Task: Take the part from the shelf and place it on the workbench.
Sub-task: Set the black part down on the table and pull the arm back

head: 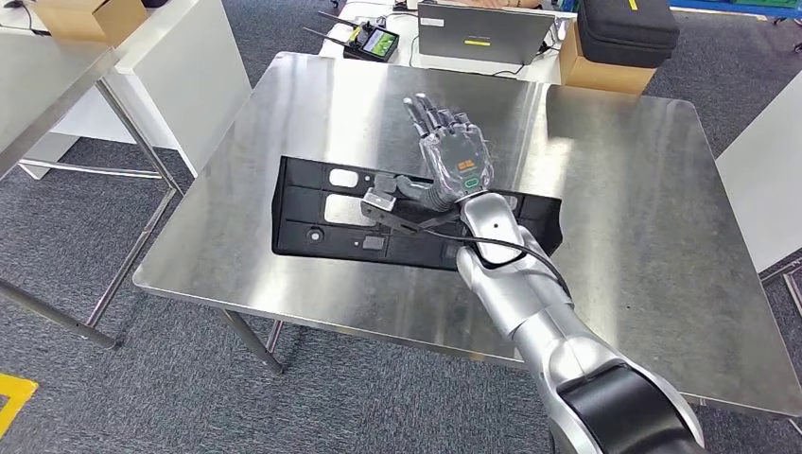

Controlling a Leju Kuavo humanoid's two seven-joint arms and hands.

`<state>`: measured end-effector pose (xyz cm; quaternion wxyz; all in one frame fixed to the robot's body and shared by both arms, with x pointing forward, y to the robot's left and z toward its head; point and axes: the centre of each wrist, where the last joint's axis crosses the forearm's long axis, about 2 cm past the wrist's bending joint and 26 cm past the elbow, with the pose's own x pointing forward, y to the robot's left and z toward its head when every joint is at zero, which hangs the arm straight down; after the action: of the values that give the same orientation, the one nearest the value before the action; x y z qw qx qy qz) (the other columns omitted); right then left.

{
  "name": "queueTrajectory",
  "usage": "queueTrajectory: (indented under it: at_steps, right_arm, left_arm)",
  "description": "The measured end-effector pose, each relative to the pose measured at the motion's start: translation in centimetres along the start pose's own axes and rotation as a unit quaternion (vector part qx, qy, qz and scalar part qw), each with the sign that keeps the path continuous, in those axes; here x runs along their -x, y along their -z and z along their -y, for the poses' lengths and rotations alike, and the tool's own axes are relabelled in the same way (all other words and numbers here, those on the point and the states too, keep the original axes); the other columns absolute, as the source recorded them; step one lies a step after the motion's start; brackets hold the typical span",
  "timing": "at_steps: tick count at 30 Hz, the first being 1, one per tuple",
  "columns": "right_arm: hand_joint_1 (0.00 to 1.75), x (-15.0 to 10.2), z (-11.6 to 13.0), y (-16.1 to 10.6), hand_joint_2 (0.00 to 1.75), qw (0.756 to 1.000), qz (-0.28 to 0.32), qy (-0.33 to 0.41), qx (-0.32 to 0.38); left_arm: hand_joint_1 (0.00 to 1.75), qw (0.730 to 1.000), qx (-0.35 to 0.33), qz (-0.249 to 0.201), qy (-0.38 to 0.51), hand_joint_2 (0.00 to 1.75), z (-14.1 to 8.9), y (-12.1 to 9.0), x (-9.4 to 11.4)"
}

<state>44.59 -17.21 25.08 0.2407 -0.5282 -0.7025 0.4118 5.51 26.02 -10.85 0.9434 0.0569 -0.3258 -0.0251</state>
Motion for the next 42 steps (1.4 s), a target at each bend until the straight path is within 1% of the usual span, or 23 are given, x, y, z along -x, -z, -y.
queueTrajectory:
  at_steps: [4, 10, 17, 20, 22, 23, 25, 26, 27, 28, 29, 31, 32, 33, 34, 35, 37, 40, 42]
  right_arm:
    - [0.0, 0.5, -0.2, -0.1, 0.0, 1.0, -0.027, 0.005, -0.002]
    - [0.0, 1.1, -0.1, -0.1, 0.0, 0.996, -0.074, 0.041, -0.013]
    - [0.0, 1.4, 0.5, -0.1, 0.0, 0.989, -0.116, 0.091, -0.006]
    - [0.0, 1.5, 0.9, -0.1, 0.0, 0.981, -0.121, 0.152, 0.0]
    - [0.0, 1.5, 1.2, -0.1, 0.0, 0.969, -0.113, 0.22, 0.003]
    - [0.0, 1.4, 1.3, -0.2, 0.0, 0.958, -0.106, 0.266, 0.006]
    - [0.0, 1.0, 1.6, -0.5, 0.0, 0.928, -0.089, 0.361, 0.017]
    - [0.0, 0.8, 1.8, -0.8, 0.0, 0.905, -0.078, 0.418, 0.025]
    - [0.0, 0.4, 2.0, -1.2, 0.0, 0.875, -0.065, 0.478, 0.036]
    - [0.0, 0.0, 2.4, -1.6, 0.0, 0.838, -0.048, 0.541, 0.052]
    - [0.0, -0.5, 2.8, -2.1, 0.0, 0.793, -0.03, 0.605, 0.067]
    - [0.0, -1.3, 3.8, -3.2, 0.0, 0.694, 0.01, 0.714, 0.093]
    - [0.0, -1.6, 4.4, -3.8, 0.0, 0.646, 0.032, 0.755, 0.106]
    - [0.0, -1.9, 5.0, -4.5, 0.0, 0.604, 0.054, 0.786, 0.122]
    - [0.0, -2.0, 5.6, -5.3, 0.0, 0.573, 0.074, 0.804, 0.14]
    - [0.0, -2.2, 6.2, -6.2, 0.0, 0.552, 0.091, 0.814, 0.159]
    - [0.0, -2.4, 7.3, -8.1, 0.0, 0.528, 0.111, 0.82, 0.192]
    - [0.0, -2.6, 8.5, -10.9, 0.0, 0.502, 0.12, 0.826, 0.226]
    - [0.0, -2.5, 9.1, -12.4, 0.0, 0.495, 0.12, 0.826, 0.241]
  left_arm:
    - [0.0, 1.0, -0.001, -0.004, 0.004, 0.0, -0.1, 0.1, -0.1]
    - [0.0, 1.0, -0.004, -0.005, 0.006, 0.0, -0.1, 0.2, -0.3]
    - [0.0, 1.0, -0.01, -0.004, 0.004, 0.0, -0.2, 0.3, -0.5]
    - [0.0, 1.0, -0.011, -0.004, 0.003, 0.0, -0.2, 0.4, -0.6]
    - [0.0, 1.0, -0.011, -0.004, 0.003, 0.0, -0.2, 0.4, -0.6]
    - [0.0, 1.0, -0.011, -0.004, 0.003, 0.0, -0.2, 0.4, -0.6]
    - [0.0, 1.0, -0.011, -0.003, 0.003, 0.0, -0.2, 0.4, -0.7]
    - [0.0, 1.0, -0.011, -0.002, 0.002, 0.0, -0.2, 0.4, -0.7]
    - [0.0, 1.0, -0.011, -0.001, 0.002, 0.0, -0.2, 0.4, -0.7]
    - [0.0, 1.0, -0.011, 0.001, 0.002, 0.0, -0.2, 0.4, -0.7]
    - [0.0, 1.0, -0.011, 0.003, 0.002, 0.0, -0.2, 0.4, -0.7]
    - [0.0, 1.0, -0.01, 0.008, 0.002, 0.0, -0.2, 0.5, -0.7]
    - [0.0, 1.0, -0.01, 0.01, 0.001, 0.0, -0.2, 0.5, -0.8]
    - [0.0, 1.0, -0.01, 0.011, -0.001, 0.0, -0.2, 0.5, -0.8]
    - [0.0, 1.0, -0.01, 0.013, -0.002, 0.0, -0.2, 0.5, -0.8]
    - [0.0, 1.0, -0.01, 0.015, -0.004, 0.0, -0.2, 0.5, -0.8]
    - [0.0, 1.0, -0.012, 0.021, -0.008, 0.0, -0.2, 0.5, -0.8]
    - [0.0, 0.999, -0.01, 0.03, -0.011, 0.0, -0.2, 0.4, -0.7]
    - [0.0, 0.999, -0.009, 0.035, -0.012, 0.0, -0.2, 0.4, -0.7]
